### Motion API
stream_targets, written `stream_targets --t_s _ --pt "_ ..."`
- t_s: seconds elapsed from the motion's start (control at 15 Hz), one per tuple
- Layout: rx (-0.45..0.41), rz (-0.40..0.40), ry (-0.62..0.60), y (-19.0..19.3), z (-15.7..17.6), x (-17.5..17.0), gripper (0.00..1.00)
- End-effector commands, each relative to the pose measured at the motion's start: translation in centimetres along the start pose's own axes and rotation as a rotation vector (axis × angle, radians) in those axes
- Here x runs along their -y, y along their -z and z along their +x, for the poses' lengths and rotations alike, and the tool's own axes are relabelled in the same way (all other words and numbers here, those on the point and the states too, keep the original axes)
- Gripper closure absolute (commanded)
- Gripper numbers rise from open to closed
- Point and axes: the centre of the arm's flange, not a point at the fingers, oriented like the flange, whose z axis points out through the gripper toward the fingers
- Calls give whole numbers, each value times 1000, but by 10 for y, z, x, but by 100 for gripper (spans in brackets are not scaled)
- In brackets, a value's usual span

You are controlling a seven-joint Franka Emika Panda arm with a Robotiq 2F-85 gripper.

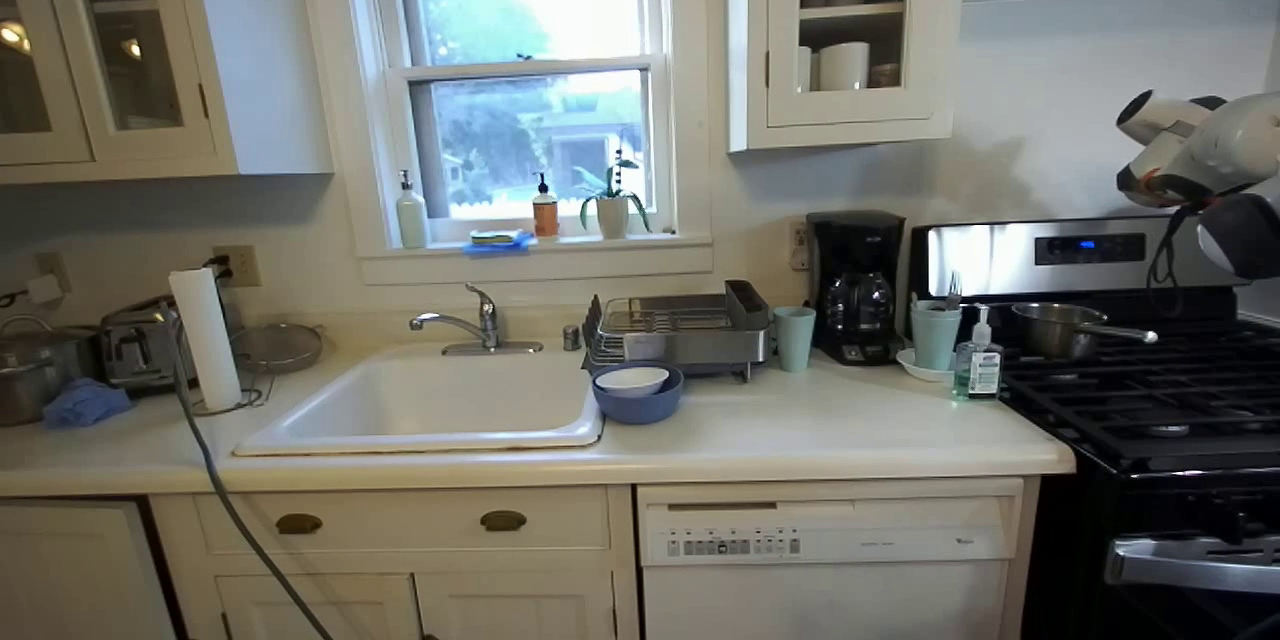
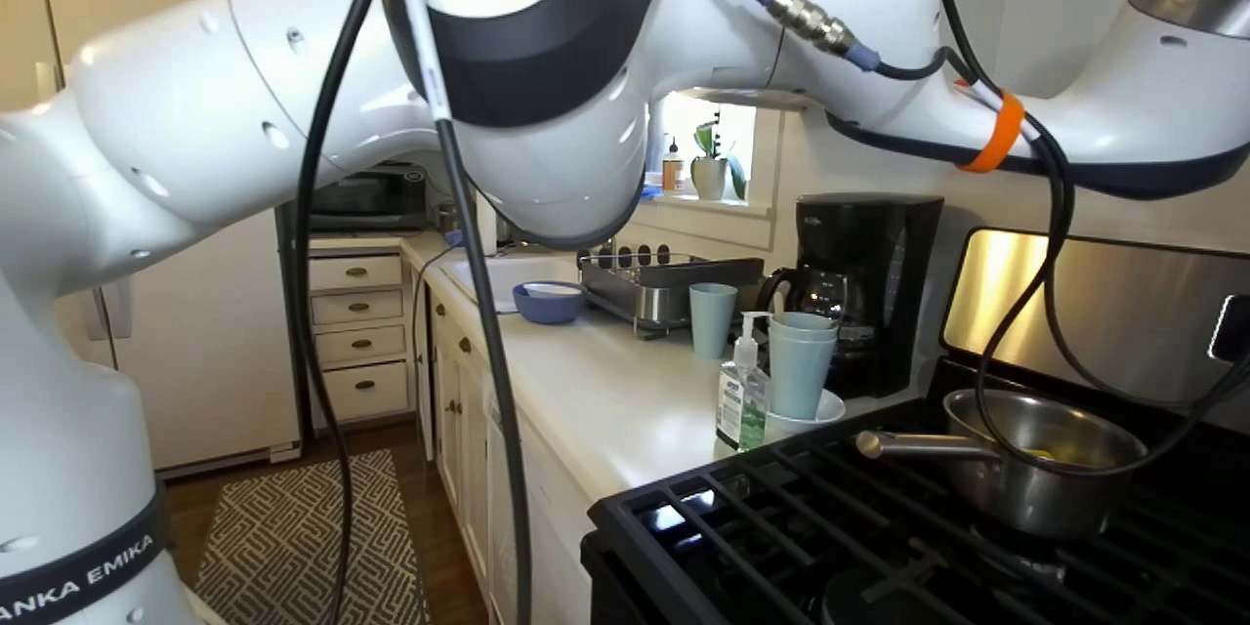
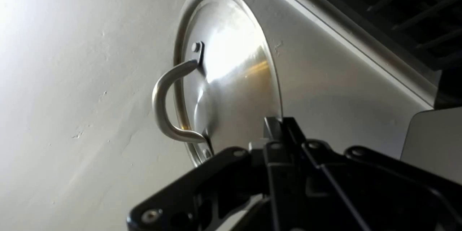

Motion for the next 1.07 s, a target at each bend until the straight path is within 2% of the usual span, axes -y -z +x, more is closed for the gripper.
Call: stream_targets --t_s 0.0,0.4,0.6,0.8,1.0 --pt "-22 -99 165 -4 -22 -10 98" --pt "58 -122 469 -19 -39 -14 98" --pt "119 -125 551 -23 -52 -24 98" --pt "217 -88 628 -28 -64 -32 98" --pt "315 -90 758 -33 -79 -37 98"
